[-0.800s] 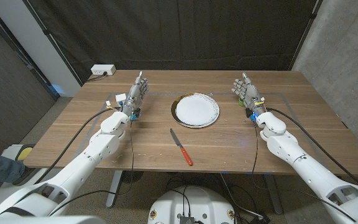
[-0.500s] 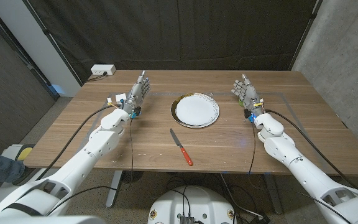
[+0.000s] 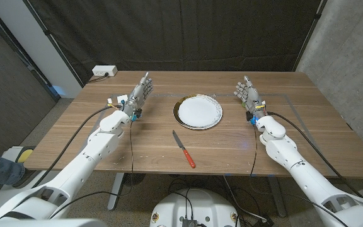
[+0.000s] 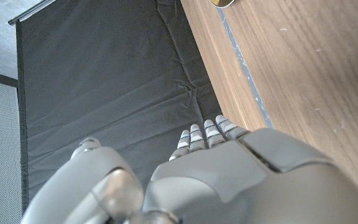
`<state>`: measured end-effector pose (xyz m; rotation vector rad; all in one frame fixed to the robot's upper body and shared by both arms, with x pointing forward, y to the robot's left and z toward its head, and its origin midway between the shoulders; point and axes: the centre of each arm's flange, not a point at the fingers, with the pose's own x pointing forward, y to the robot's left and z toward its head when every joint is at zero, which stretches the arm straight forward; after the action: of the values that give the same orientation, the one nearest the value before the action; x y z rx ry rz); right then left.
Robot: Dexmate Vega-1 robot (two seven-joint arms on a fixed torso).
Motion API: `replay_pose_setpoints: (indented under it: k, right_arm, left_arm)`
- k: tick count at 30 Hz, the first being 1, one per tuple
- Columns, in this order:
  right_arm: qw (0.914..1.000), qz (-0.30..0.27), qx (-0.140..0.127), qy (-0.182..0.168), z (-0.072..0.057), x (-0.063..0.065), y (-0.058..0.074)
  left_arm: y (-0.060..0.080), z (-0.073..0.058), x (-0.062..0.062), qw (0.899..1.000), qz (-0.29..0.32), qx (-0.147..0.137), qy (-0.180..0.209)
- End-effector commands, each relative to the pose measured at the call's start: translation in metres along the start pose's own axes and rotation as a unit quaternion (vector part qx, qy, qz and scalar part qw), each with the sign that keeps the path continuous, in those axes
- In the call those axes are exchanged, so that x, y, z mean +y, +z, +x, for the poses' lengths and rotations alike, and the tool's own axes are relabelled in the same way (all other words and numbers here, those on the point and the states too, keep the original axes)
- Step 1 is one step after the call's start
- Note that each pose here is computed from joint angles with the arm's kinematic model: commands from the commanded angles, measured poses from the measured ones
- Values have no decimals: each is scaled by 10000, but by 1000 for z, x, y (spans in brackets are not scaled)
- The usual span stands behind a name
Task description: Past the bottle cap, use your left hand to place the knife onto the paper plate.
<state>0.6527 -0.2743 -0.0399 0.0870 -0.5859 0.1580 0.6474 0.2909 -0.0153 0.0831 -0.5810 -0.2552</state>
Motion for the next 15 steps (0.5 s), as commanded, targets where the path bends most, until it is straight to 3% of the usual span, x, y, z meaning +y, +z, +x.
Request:
replay_pose_setpoints:
  k: [1, 9, 15]
  right_arm:
    - [9998, 8, -157, -126, -8, 1, 4]
    - [9996, -70, -271, -88, -14, 5, 11]
    - [9993, -39, -367, -76, -18, 5, 12]
  left_arm:
    - [6, -24, -12, 9992, 303, -172, -202]
    - [6, -38, -22, 9983, 315, -426, -247]
    - [2, -48, -29, 9975, 420, -459, -324]
